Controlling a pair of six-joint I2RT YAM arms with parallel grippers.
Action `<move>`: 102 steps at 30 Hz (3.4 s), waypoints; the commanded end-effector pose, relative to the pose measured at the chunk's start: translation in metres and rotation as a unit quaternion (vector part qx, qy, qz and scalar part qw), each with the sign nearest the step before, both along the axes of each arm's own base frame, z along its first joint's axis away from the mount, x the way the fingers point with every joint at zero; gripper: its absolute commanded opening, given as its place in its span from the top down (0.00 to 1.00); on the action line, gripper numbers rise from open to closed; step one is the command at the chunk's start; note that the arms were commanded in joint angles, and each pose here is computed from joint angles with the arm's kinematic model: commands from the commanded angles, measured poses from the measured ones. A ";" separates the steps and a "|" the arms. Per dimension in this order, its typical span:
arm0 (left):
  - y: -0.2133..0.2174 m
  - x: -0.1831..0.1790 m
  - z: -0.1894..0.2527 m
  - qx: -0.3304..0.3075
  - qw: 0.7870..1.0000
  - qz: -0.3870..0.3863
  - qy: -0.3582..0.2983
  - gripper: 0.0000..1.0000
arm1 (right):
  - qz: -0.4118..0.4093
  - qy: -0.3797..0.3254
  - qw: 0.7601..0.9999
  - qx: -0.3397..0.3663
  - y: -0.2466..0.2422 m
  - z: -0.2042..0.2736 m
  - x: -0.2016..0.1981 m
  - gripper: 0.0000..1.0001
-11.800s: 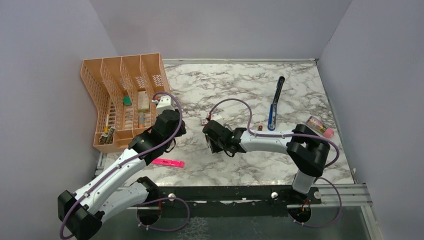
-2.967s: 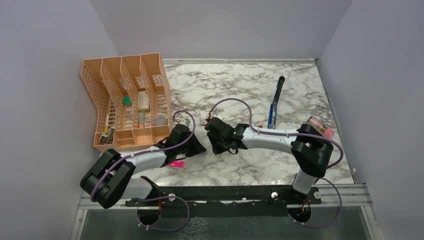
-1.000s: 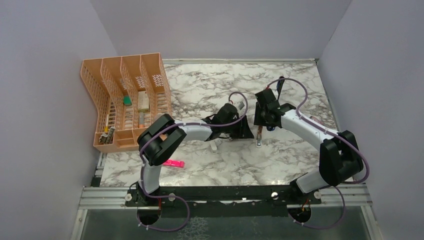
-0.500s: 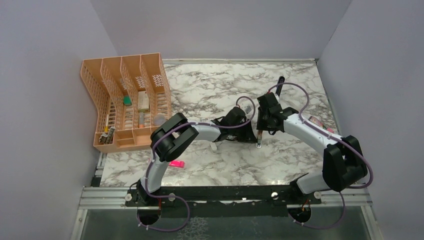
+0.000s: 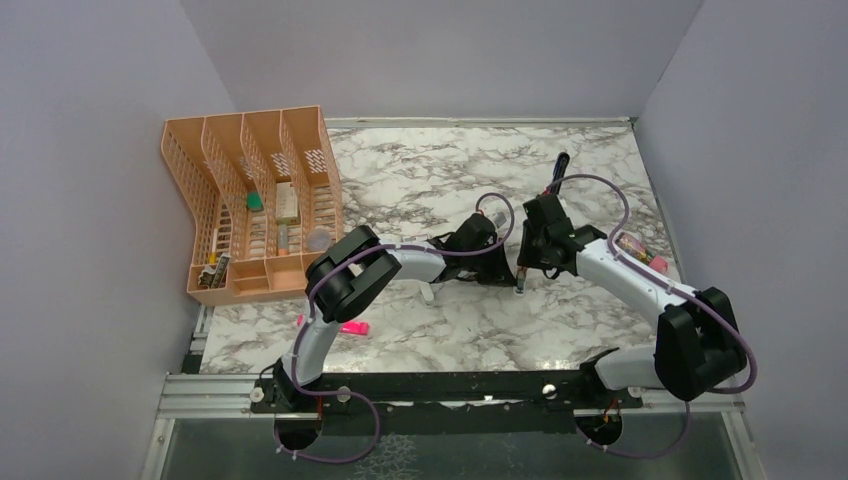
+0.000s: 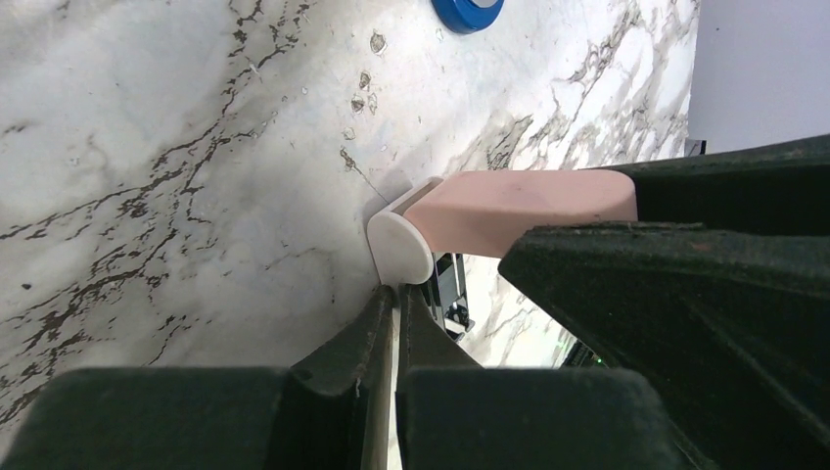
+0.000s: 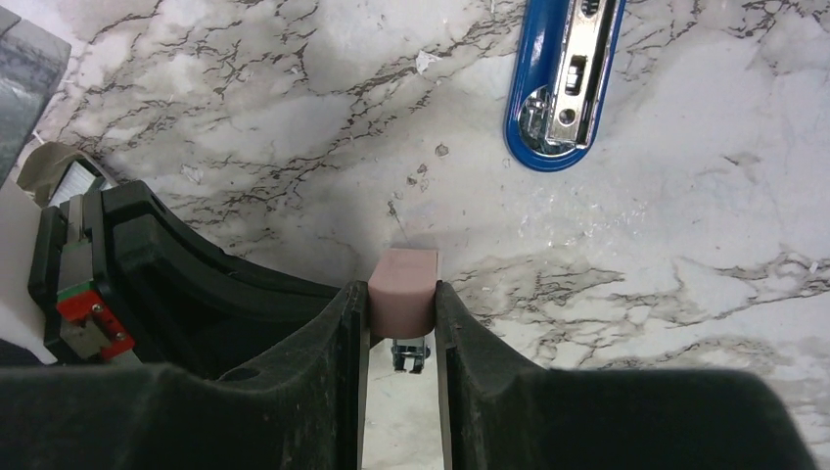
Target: Load the staples into the stapler
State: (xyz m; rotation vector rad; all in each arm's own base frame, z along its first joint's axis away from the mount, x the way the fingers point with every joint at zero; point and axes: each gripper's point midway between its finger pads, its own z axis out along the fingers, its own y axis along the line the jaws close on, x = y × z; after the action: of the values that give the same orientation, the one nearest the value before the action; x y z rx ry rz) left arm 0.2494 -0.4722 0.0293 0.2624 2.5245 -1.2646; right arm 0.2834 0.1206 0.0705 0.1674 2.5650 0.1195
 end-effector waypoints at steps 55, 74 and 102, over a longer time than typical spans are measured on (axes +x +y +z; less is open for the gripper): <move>0.013 0.009 0.013 0.028 0.998 0.022 -0.044 0.89 | -0.051 0.016 0.998 0.022 -0.010 0.011 -0.044 0.58; 0.025 0.016 0.029 0.044 0.995 0.040 -0.077 0.91 | -0.039 0.115 0.993 0.017 -0.005 -0.051 -0.072 0.73; 0.033 0.017 0.032 0.051 0.993 0.049 -0.089 0.91 | -0.055 0.032 0.998 -0.009 -0.016 0.004 -0.039 0.67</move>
State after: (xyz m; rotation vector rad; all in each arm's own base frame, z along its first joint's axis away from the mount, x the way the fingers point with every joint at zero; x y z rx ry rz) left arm 0.2639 -0.4410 0.0474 0.2481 2.4673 -1.0364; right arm 0.2492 0.1163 0.0769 0.3356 2.5898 0.1355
